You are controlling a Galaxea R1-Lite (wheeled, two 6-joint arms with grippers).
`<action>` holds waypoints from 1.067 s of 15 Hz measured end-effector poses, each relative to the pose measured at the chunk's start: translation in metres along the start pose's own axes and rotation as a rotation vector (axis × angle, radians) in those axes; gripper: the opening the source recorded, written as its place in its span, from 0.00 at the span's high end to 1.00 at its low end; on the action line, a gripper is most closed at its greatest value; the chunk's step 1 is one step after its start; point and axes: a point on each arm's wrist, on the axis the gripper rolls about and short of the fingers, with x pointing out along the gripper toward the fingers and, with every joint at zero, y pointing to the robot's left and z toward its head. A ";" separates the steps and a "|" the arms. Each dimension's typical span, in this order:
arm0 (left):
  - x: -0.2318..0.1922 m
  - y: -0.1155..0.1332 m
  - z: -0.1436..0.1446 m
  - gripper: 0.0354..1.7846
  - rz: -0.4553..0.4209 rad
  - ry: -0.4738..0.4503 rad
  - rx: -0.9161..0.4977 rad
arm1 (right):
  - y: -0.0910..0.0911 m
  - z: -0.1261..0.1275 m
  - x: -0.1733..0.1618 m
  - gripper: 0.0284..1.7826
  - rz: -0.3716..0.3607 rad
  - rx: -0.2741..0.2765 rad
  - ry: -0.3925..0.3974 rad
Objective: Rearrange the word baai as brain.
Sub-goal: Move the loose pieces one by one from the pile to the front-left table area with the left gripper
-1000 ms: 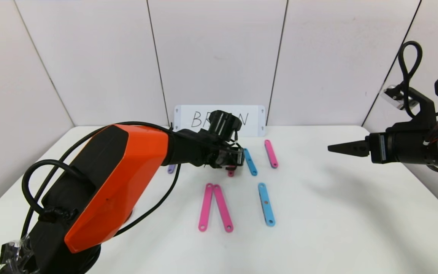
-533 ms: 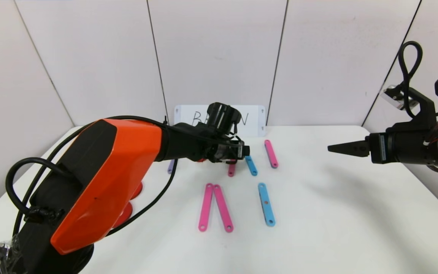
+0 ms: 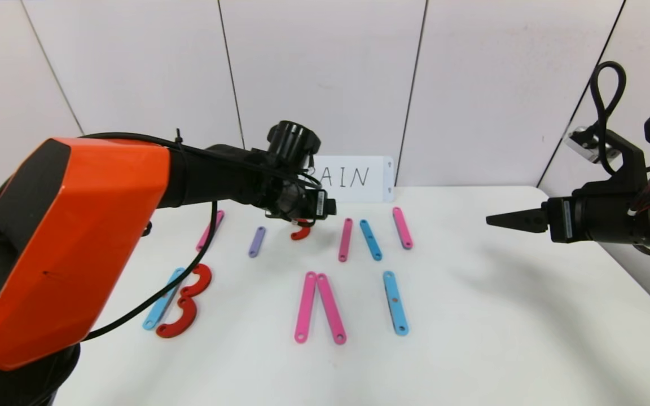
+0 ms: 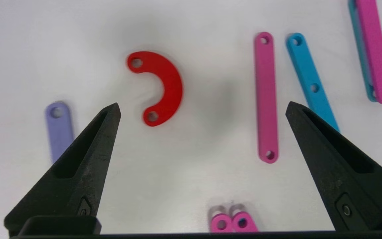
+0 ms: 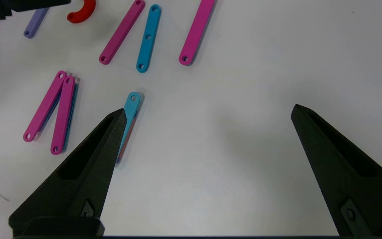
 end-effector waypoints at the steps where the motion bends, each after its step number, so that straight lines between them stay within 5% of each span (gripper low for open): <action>1: -0.005 0.009 0.001 0.02 0.017 0.003 -0.011 | 0.000 0.000 0.000 0.03 0.001 0.000 0.001; 10: -0.063 0.046 -0.006 0.02 0.078 0.035 -0.022 | 0.001 -0.001 0.002 0.03 0.007 -0.002 0.007; 16: -0.099 0.097 0.001 0.02 0.172 0.001 0.075 | 0.005 -0.005 0.006 0.03 0.021 -0.009 0.026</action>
